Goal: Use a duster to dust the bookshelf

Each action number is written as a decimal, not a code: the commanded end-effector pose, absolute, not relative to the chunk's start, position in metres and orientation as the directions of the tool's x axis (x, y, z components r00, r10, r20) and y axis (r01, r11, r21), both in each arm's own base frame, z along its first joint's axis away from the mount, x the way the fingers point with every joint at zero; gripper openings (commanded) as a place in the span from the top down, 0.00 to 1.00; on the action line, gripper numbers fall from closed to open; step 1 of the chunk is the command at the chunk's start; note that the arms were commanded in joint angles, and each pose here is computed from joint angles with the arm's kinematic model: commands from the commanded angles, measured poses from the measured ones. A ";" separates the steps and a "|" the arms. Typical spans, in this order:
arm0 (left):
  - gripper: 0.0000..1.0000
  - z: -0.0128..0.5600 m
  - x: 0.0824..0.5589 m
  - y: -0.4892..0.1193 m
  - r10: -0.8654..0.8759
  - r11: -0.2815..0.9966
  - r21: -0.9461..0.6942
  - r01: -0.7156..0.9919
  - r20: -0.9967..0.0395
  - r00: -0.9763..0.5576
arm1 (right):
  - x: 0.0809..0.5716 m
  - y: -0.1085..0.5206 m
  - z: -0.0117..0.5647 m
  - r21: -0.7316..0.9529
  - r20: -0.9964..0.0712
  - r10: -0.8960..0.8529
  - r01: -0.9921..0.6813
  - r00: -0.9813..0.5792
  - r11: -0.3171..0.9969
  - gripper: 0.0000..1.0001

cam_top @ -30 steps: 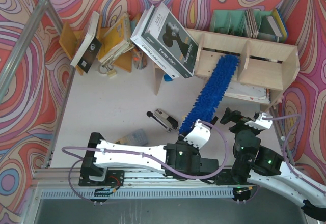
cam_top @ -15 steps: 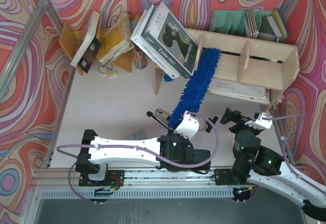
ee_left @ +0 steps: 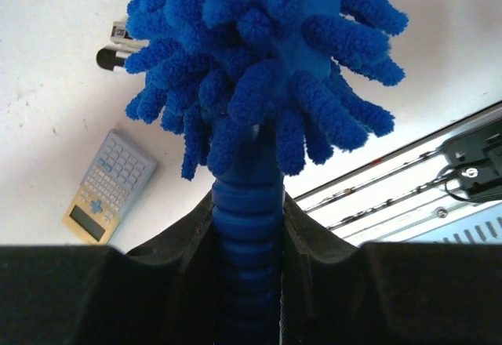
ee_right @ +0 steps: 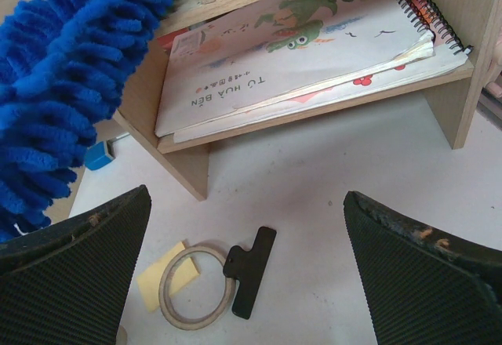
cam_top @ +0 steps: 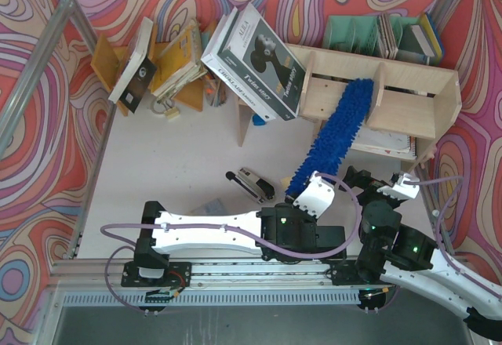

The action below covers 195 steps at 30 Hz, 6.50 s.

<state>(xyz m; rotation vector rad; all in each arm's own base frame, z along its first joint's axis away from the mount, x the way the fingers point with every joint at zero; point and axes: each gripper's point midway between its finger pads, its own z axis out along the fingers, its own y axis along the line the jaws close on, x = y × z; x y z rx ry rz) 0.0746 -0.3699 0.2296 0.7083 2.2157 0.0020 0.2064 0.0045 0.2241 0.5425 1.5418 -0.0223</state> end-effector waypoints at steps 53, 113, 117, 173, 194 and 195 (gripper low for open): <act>1.00 0.227 0.090 -0.357 0.478 0.852 0.227 0.472 -0.704 -0.525 | 0.204 0.000 0.222 0.323 -0.944 0.323 0.366 0.062 0.873 0.01; 1.00 0.225 0.099 -0.330 0.397 0.898 0.167 0.407 -0.707 -0.586 | 0.204 -0.001 0.222 0.323 -0.944 0.324 0.372 0.061 0.870 0.01; 1.00 0.228 0.097 -0.338 0.391 0.894 0.142 0.424 -0.710 -0.586 | 0.204 -0.002 0.222 0.325 -0.943 0.326 0.372 0.062 0.870 0.01; 1.00 0.294 0.101 -0.324 0.282 0.915 0.077 0.395 -0.823 -0.494 | 0.204 -0.001 0.221 0.324 -0.944 0.325 0.376 0.063 0.868 0.01; 1.00 0.283 0.085 -0.368 0.389 0.866 0.150 0.477 -0.803 -0.452 | 0.203 -0.002 0.222 0.331 -0.941 0.332 0.374 0.064 0.867 0.01; 1.00 0.286 0.086 -0.366 0.383 0.867 0.149 0.475 -0.809 -0.445 | 0.203 -0.002 0.222 0.332 -0.941 0.333 0.372 0.064 0.867 0.01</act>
